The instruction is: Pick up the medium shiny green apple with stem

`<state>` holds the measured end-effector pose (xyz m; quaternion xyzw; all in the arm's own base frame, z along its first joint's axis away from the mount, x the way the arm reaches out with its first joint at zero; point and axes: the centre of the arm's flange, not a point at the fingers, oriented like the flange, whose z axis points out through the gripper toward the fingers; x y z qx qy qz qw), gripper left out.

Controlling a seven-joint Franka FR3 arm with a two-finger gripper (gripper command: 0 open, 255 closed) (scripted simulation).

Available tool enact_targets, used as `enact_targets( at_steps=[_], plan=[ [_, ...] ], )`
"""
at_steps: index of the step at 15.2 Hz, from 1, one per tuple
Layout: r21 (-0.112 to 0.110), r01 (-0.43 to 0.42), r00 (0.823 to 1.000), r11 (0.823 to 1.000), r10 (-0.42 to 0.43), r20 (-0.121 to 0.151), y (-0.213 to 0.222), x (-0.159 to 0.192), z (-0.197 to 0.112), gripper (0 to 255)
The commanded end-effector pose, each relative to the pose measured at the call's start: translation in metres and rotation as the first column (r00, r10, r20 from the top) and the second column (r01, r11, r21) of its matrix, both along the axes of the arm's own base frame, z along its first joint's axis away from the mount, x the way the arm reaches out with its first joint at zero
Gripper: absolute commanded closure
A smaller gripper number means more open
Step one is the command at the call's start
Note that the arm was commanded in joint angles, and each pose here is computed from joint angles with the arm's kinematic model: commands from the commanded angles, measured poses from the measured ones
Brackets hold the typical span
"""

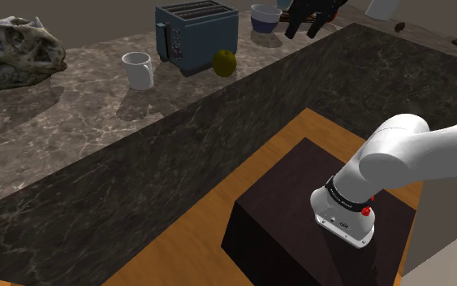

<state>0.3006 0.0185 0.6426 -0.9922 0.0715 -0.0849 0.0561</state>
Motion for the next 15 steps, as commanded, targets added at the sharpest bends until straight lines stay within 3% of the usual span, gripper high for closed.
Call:
enact_targets(
  at_steps=[1,15],
  plan=[
    [0.0,0.0,1.0,1.0,0.0,0.0,0.0,0.0,0.0,0],
    [-0.076,0.043,0.999,0.996,-0.043,0.003,-0.017,0.17,-0.064,0]
  ],
)
